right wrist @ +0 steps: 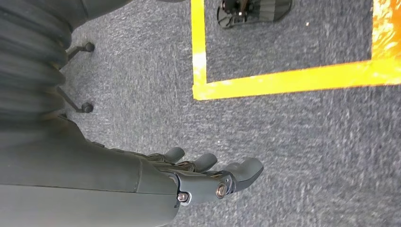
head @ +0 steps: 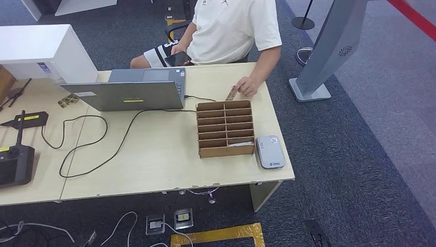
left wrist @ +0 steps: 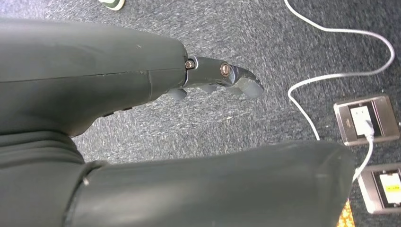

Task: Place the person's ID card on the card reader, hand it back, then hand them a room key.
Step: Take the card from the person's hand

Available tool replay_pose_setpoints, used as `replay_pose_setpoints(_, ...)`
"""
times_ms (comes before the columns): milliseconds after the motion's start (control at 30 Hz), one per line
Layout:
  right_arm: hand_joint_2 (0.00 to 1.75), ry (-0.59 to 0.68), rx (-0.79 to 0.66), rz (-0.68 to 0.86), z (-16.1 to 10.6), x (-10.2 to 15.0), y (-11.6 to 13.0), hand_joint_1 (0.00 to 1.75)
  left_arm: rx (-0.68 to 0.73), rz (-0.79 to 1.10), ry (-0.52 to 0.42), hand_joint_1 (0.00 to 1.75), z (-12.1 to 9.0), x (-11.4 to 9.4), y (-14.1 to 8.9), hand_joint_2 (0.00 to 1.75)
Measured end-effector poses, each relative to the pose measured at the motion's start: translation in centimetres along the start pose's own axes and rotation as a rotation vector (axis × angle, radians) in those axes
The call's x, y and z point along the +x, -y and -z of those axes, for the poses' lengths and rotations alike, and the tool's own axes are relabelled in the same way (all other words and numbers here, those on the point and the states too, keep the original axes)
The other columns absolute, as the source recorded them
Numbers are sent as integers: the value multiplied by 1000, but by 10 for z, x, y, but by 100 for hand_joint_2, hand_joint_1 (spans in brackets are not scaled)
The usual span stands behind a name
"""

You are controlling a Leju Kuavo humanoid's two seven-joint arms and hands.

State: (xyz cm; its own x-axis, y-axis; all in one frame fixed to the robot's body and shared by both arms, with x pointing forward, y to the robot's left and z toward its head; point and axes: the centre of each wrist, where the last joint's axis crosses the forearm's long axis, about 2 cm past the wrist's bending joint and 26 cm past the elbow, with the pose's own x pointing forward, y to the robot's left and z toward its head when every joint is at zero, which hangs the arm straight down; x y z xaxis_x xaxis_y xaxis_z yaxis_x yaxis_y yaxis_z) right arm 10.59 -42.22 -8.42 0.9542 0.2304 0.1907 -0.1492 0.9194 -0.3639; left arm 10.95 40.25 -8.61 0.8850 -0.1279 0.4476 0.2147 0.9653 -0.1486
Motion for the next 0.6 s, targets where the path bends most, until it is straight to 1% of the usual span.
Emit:
replay_pose_setpoints(100,175,0,-1,0,0,0,0,0,0,-1,0,0,0,0,0,0)
replay_pose_setpoints(200,175,2,-15,0,0,-3,5,0,14,-11,-2,0,-3,-1,-6,0)
replay_pose_setpoints(267,87,12,-47,8,1,0,18,0,38,-31,10,0,-8,-3,-15,0)
replay_pose_setpoints(333,0,24,-74,26,2,8,28,0,53,-44,32,0,-11,-3,-21,0)
replay_pose_setpoints(400,0,33,-86,53,2,16,33,0,53,-44,49,0,-11,-3,-21,0)
replay_pose_setpoints(467,87,42,-112,98,2,22,39,0,54,-46,65,0,-11,-4,-21,0)
replay_pose_setpoints(533,175,55,-161,181,2,27,49,0,57,-55,80,0,-11,-4,-21,0)
replay_pose_setpoints(600,175,75,-229,296,1,33,63,0,60,-68,91,0,-11,-4,-21,0)
